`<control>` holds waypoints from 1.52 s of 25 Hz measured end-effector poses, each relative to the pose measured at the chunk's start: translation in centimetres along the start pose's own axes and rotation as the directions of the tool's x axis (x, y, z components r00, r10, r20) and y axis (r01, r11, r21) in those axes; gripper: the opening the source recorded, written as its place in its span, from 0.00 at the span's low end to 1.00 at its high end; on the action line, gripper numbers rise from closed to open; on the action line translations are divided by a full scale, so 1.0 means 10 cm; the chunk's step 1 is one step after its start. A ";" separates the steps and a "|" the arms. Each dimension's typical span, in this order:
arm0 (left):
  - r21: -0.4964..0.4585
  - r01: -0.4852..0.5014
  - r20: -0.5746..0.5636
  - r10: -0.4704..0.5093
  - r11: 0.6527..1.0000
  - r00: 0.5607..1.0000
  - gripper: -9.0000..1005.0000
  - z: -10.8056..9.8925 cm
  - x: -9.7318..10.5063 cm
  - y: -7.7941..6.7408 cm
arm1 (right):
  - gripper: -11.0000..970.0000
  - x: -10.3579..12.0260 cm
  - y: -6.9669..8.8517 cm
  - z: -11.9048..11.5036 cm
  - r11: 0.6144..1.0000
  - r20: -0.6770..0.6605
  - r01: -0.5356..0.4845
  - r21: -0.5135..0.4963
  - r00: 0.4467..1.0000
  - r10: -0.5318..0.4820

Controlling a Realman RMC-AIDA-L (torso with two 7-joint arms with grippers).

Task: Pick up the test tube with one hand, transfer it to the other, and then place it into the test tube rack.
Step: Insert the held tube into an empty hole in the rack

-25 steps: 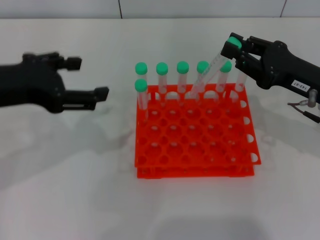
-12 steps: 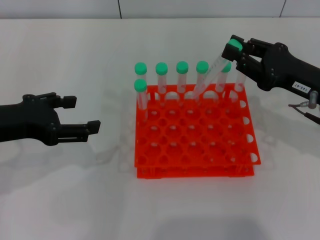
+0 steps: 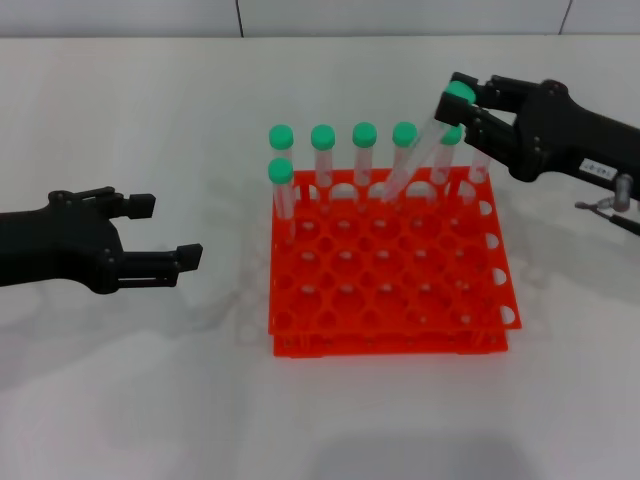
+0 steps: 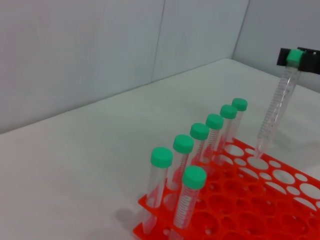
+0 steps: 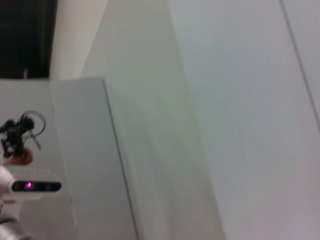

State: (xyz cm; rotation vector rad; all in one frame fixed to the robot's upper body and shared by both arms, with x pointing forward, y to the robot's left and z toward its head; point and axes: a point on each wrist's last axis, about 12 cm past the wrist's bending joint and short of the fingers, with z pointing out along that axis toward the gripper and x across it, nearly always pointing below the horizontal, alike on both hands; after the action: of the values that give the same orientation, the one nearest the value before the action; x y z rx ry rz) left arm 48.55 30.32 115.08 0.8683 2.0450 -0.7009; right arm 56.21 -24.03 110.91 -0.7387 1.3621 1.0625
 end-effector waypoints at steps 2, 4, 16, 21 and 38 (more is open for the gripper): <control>0.001 -0.003 -0.001 0.003 1.000 1.000 0.89 0.00 0.01 0.00 | 0.31 -0.06 -0.02 0.06 1.000 -0.036 0.012 -0.025 0.999 -0.012; 0.001 -0.010 -0.001 0.010 1.000 1.000 0.89 0.00 0.01 -0.01 | 0.31 -0.10 -0.03 0.10 0.999 -0.064 0.019 -0.044 0.998 -0.022; 0.000 -0.013 -0.003 0.013 1.000 1.000 0.89 0.03 0.07 0.01 | 0.32 -0.27 -0.08 0.35 0.990 -0.167 0.102 -0.093 0.979 -0.116; 0.008 -0.016 -0.008 0.016 1.000 1.000 0.89 0.05 0.12 0.01 | 0.32 -0.34 -0.05 0.47 0.985 -0.194 0.122 -0.125 0.970 -0.145; 0.023 -0.012 -0.013 0.012 1.000 1.000 0.89 0.09 0.17 0.03 | 0.33 -0.30 -0.02 0.82 0.982 -0.258 0.140 -0.128 0.951 -0.169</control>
State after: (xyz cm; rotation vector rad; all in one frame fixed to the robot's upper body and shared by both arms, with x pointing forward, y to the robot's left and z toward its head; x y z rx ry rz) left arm 48.36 30.43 113.15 0.8997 2.0450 -0.7148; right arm 59.96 -17.14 114.78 -1.0843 1.4550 0.9415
